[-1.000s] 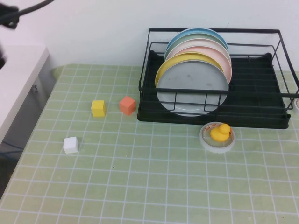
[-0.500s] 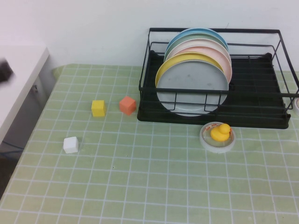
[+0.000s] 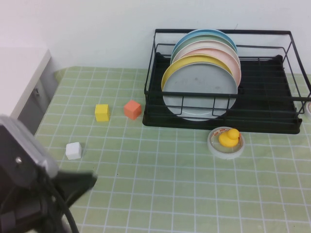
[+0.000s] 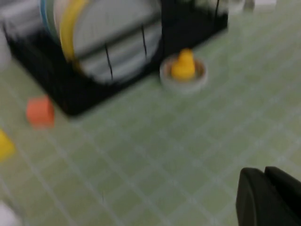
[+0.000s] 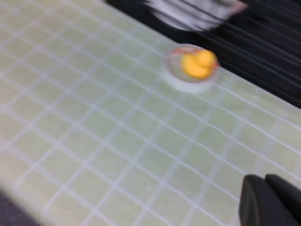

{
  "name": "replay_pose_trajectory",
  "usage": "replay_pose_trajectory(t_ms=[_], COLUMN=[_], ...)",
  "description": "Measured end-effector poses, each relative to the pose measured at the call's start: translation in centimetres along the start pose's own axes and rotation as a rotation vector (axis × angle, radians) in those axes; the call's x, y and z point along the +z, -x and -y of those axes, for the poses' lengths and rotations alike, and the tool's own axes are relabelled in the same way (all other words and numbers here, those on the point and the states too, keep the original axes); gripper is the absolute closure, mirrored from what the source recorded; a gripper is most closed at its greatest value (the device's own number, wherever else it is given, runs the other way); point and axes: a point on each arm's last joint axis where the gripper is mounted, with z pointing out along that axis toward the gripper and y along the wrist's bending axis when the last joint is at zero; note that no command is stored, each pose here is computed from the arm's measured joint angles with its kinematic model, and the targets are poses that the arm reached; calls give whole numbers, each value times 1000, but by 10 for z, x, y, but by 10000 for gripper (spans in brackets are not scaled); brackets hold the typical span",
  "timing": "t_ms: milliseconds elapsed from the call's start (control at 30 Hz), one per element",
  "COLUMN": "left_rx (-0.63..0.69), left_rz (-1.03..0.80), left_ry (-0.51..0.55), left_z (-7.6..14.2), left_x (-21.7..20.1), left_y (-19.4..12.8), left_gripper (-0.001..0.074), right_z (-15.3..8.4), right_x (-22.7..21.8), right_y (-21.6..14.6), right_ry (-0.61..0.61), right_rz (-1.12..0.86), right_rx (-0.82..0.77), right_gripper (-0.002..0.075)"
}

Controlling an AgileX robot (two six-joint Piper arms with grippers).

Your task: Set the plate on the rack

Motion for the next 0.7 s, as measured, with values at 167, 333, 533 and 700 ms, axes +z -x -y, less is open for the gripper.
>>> replay_pose_trajectory(t_ms=[167, 333, 533, 700], left_rx=[-159, -373, -443, -404], left_rz=[-238, -384, -225, 4], left_ry=[79, 402, 625, 550], left_z=[-5, -28, -37, -21], left_x=[-3, -14, -31, -39], left_y=[-22, -39, -53, -73], left_gripper=[735, 735, 735, 735], right_z=[-8, -8, -6, -5], right_x=[0, 0, 0, 0], right_y=[-2, -4, -5, -3], right_ry=[89, 89, 66, 52], right_rz=[-18, -39, -53, -33], right_rx=[-46, -35, -8, -9], right_gripper=[726, 726, 726, 726])
